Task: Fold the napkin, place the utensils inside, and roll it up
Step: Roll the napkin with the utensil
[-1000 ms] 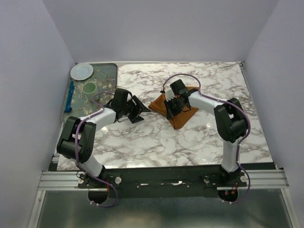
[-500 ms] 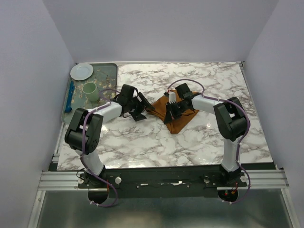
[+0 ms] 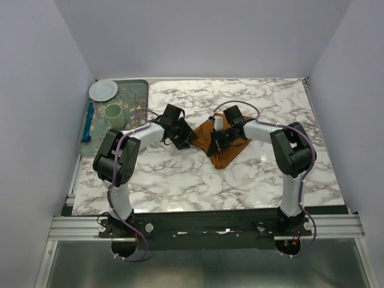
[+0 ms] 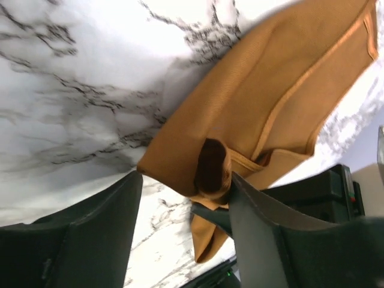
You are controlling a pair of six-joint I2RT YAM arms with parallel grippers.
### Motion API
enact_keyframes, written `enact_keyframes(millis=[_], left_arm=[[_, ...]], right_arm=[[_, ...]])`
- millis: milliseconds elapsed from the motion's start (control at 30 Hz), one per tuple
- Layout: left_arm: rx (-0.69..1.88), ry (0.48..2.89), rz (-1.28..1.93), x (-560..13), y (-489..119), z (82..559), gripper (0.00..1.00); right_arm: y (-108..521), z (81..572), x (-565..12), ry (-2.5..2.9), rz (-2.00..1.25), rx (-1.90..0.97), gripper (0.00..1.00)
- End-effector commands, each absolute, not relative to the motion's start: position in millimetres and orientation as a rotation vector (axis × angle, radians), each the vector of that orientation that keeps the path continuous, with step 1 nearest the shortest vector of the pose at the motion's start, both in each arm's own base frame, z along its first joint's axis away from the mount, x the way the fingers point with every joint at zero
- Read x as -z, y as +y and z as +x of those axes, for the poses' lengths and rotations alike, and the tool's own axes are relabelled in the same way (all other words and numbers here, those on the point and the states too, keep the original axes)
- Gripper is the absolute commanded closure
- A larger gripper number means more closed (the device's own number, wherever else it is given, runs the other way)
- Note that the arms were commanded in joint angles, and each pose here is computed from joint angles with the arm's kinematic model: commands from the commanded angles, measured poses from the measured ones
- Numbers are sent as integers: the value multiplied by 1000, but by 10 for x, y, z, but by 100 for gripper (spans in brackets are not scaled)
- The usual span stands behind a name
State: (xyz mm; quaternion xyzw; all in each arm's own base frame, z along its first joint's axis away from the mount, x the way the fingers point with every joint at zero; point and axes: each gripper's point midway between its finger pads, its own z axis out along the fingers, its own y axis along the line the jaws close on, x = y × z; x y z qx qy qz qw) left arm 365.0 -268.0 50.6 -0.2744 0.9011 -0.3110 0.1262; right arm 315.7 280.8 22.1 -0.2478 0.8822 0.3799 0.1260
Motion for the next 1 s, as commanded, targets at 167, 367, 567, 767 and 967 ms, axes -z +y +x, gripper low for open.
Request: enact_keyframes(millis=[167,367,567,767,967], left_arm=[[724,2606,-726,-538,-2569,3993,69],[730,2616,-691,-549,-2621,4086,92],[632,2656,-639,-457,-2530,4059,73],[668,2619,-522,-627,-2488,3951,42],[812,2564,-480,-822,-2570,3736,31]], right_arm=[[2687,3112,60,2623,-732,-1037,99],[2681,3146,73,2624,-729,-1023,99],[2663,3150,92,2636,-713,-1016,99],[2664,3135,107,2650,-687,-1045,99],[2634,3179,85,2651,-657,-1044,99]])
